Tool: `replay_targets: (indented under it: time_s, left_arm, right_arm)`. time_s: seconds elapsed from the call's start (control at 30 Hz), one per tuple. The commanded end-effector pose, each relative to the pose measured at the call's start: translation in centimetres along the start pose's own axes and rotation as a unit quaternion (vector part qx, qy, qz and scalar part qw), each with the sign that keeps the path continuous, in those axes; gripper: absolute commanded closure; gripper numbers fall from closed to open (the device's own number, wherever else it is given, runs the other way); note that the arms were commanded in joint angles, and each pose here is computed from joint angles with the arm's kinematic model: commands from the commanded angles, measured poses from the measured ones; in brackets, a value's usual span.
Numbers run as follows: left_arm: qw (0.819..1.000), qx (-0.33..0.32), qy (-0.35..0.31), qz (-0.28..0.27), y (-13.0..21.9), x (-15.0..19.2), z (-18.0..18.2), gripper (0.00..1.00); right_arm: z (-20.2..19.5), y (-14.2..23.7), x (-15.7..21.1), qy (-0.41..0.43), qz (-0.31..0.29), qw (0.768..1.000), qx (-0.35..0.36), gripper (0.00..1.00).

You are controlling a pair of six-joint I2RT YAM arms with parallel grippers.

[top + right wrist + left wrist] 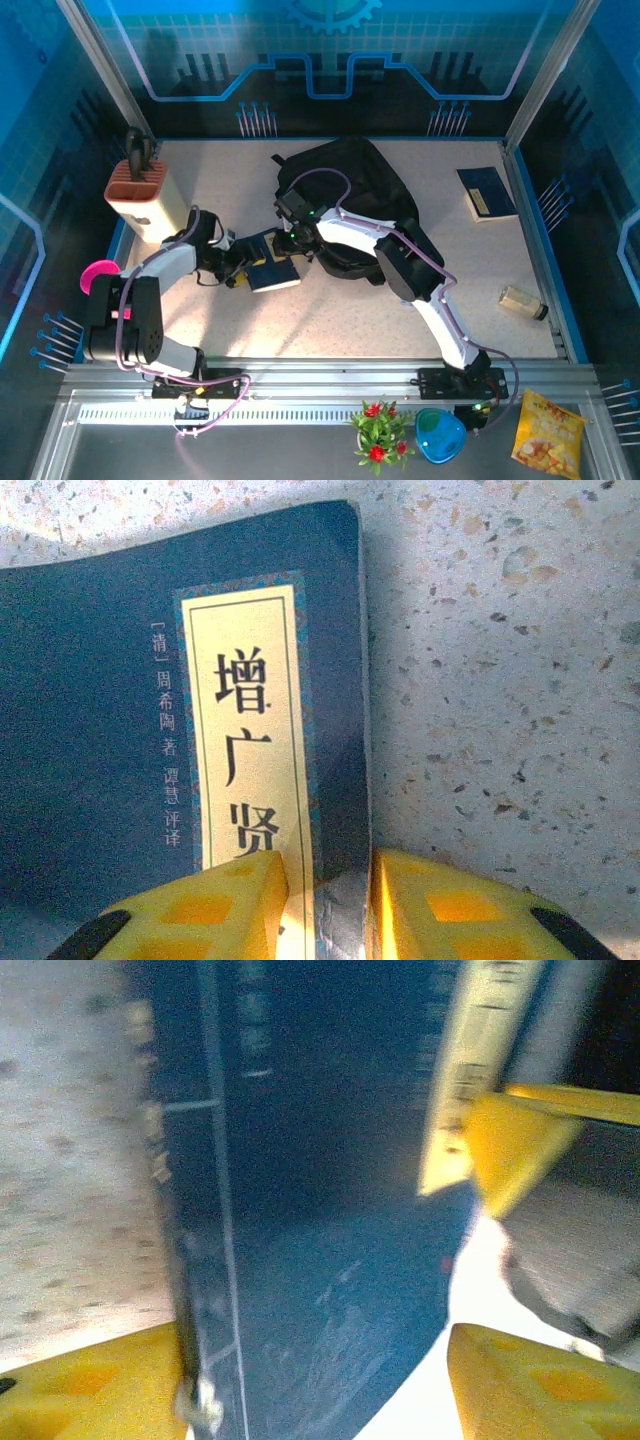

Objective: Pack the student bag
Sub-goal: Pick up the book at the center of the table.

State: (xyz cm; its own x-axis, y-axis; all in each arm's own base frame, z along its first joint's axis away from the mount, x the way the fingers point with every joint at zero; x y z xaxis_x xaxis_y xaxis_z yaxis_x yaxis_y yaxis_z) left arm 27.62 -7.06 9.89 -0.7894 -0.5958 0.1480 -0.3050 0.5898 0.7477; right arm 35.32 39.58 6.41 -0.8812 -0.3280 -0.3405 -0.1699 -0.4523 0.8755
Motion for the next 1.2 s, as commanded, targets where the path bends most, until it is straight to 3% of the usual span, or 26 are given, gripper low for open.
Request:
replay_targets:
  time_s: [0.0, 0.2, 0.53, 0.7, 0.93, 1.1, 1.17]
  left_arm:
    - [0.993, 0.11, -0.048, 0.005, 1.3, 0.2, -4.1, 0.37]
    - [0.99, 0.143, -0.009, 0.005, 0.2, -0.4, -3.7, 0.44]
    - [0.994, 0.085, 0.06, -0.025, -0.6, -1.7, -0.8, 0.61]
    - [0.993, 0.064, 0.084, -0.052, 0.4, -2.1, 0.3, 0.76]
    - [0.987, 0.077, 0.091, -0.105, 3.3, -2.7, 0.4, 0.99]
    - [0.981, 0.115, 0.076, -0.135, 5.4, -2.7, -1.4, 1.0]
    - [0.973, 0.159, 0.08, -0.145, 6.2, -3.0, -2.8, 1.0]
  right_arm:
    - [-2.5, -2.2, 4.8, -0.033, 0.09, 0.995, 0.041, 0.68]
    - [-3.3, -2.3, 5.2, -0.042, 0.095, 0.993, 0.047, 0.7]
    - [-3.6, -1.9, 4.9, -0.042, 0.084, 0.995, 0.038, 0.68]
    - [-1.1, 2.2, 2.0, -0.031, 0.036, 0.999, -0.026, 0.62]
    - [1.9, 11.4, -1.0, -0.04, -0.091, 0.984, -0.146, 0.47]
    - [0.5, 15.2, -1.0, -0.086, -0.145, 0.968, -0.184, 0.38]
    - [-0.5, 16.3, -0.7, -0.113, -0.162, 0.959, -0.204, 0.35]
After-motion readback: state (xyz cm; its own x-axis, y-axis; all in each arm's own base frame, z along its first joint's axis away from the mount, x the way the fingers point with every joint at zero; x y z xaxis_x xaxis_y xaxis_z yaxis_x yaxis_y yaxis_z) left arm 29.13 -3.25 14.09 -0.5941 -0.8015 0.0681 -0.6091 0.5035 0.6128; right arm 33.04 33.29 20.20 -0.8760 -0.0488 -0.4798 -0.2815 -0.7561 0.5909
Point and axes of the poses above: each hand's point on the last joint's axis, 136 mm out from that joint toward the fingers, its own y axis back along the fingers, its own z axis along the line the jaws close on, x = y × z, the point moved 5 cm from there along y, back along the fingers, and after that the axes turned 8 degrees about y, right-handed, at the moved point
